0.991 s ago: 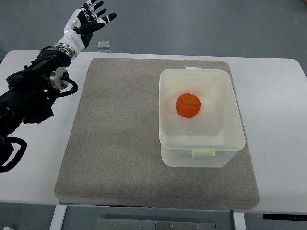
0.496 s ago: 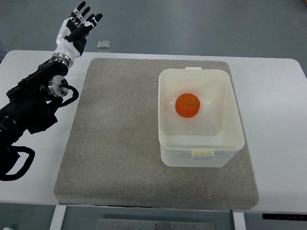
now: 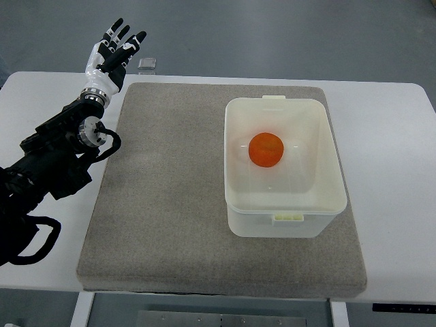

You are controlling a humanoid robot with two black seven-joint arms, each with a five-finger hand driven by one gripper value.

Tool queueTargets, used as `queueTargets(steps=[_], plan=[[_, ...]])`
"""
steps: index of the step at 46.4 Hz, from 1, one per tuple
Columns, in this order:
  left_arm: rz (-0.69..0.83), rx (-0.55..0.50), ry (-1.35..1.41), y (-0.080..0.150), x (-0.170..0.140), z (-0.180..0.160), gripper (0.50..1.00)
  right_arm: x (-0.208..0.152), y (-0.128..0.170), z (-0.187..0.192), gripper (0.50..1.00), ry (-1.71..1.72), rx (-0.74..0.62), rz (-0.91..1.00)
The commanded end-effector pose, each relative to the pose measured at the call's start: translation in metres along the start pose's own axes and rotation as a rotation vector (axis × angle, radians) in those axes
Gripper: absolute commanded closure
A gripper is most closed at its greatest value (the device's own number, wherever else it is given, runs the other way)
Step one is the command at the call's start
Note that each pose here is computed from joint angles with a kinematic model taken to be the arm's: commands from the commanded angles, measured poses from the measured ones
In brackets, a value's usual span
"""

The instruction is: Put orange in box with left hand

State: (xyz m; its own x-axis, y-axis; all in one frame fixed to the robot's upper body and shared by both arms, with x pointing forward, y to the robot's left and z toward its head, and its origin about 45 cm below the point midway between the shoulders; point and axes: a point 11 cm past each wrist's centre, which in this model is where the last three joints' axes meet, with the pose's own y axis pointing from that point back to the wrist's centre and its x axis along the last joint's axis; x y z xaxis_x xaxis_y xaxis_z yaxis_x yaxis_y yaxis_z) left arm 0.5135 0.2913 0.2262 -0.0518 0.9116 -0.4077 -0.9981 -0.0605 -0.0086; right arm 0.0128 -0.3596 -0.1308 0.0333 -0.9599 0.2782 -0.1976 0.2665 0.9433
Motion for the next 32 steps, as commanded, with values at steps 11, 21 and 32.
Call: queueTargets(steps=[11, 21, 32], plan=[[-0.009, 0.008, 0.041, -0.0010, 0.0006, 0.0026, 0.583, 0.0000, 0.0000, 0.0000, 0.574, 0.000, 0.000, 0.000], [0.002, -0.016, 0.124, -0.0016, 0.0037, 0.0071, 0.581, 0.0000, 0.0000, 0.0000, 0.574, 0.000, 0.000, 0.000], [-0.001, -0.014, 0.112, -0.0034, -0.0009, 0.0074, 0.559, 0.0000, 0.0000, 0.0000, 0.574, 0.000, 0.000, 0.000]])
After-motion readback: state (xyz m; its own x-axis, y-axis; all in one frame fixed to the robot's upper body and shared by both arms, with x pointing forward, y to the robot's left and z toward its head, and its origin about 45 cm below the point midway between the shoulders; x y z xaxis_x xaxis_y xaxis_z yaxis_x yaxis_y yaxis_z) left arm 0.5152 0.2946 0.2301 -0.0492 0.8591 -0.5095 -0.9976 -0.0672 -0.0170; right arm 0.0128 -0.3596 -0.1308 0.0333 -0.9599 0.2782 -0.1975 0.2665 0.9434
